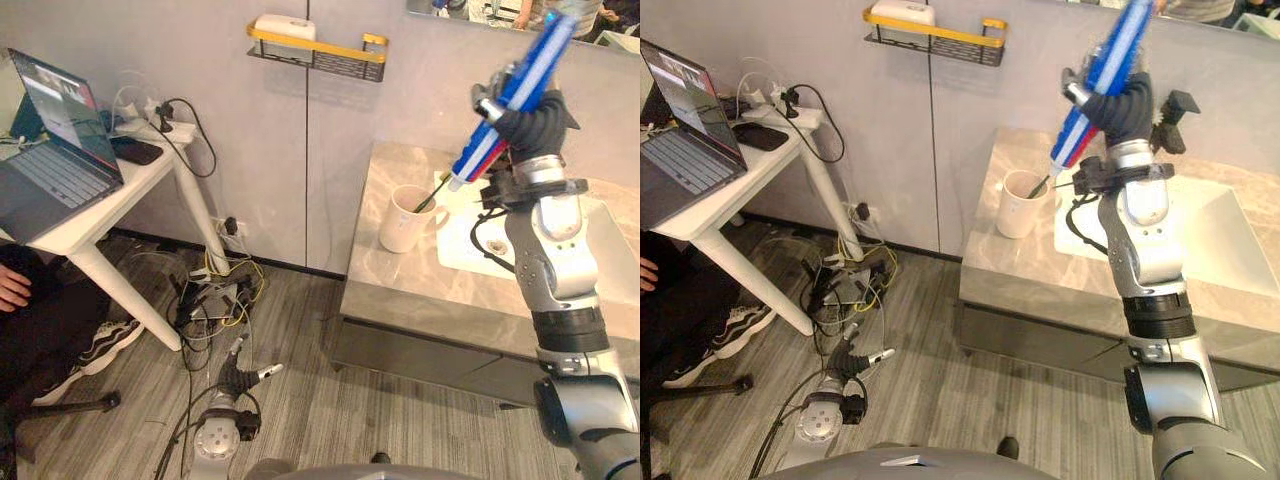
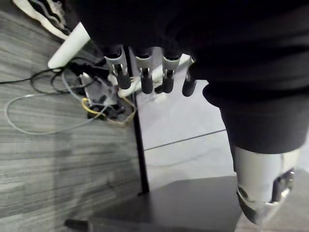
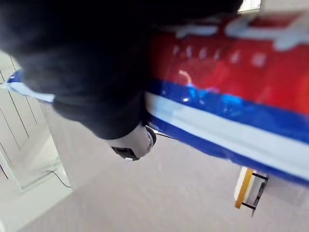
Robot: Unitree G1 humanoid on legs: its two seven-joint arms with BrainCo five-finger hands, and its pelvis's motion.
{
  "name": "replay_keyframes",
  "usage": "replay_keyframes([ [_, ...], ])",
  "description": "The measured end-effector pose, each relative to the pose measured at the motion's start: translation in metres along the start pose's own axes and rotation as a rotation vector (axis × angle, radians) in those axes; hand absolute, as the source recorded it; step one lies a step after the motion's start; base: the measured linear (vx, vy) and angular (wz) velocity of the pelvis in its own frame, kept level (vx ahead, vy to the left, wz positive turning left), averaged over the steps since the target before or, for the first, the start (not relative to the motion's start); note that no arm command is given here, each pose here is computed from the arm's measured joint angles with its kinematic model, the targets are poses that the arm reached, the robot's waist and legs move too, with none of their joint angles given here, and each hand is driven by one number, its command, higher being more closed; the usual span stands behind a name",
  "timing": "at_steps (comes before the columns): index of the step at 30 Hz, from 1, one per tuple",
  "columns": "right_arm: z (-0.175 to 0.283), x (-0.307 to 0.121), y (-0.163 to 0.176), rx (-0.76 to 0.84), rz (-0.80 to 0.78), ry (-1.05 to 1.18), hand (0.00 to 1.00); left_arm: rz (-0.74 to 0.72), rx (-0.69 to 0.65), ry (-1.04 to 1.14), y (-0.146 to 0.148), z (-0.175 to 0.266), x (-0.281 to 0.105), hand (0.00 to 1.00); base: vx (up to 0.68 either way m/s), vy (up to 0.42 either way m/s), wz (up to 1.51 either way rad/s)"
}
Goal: Organize washtable
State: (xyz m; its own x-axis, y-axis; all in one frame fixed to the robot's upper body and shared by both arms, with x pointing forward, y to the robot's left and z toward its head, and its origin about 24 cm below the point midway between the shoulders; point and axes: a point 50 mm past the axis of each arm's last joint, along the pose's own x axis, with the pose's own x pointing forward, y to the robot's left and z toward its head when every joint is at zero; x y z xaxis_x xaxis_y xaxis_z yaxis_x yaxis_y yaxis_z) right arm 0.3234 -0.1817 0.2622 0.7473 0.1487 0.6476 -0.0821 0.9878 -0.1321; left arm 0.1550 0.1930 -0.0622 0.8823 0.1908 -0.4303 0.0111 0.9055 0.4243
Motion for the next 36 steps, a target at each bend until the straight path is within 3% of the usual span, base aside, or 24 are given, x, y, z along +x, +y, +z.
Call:
replay_keyframes([
  [12,0.012,0.022,0.021,-0.172,0.124,-0.028,1.00,-0.035,0.060,0.061,0.001,-0.015,0.001,0.00,-0.01,-0.003,0.01],
  [36,0.002,0.024,0.006,-0.318,0.070,0.033,1.00,-0.063,0.073,0.115,-0.004,-0.027,-0.002,0.00,0.00,0.000,0.01],
])
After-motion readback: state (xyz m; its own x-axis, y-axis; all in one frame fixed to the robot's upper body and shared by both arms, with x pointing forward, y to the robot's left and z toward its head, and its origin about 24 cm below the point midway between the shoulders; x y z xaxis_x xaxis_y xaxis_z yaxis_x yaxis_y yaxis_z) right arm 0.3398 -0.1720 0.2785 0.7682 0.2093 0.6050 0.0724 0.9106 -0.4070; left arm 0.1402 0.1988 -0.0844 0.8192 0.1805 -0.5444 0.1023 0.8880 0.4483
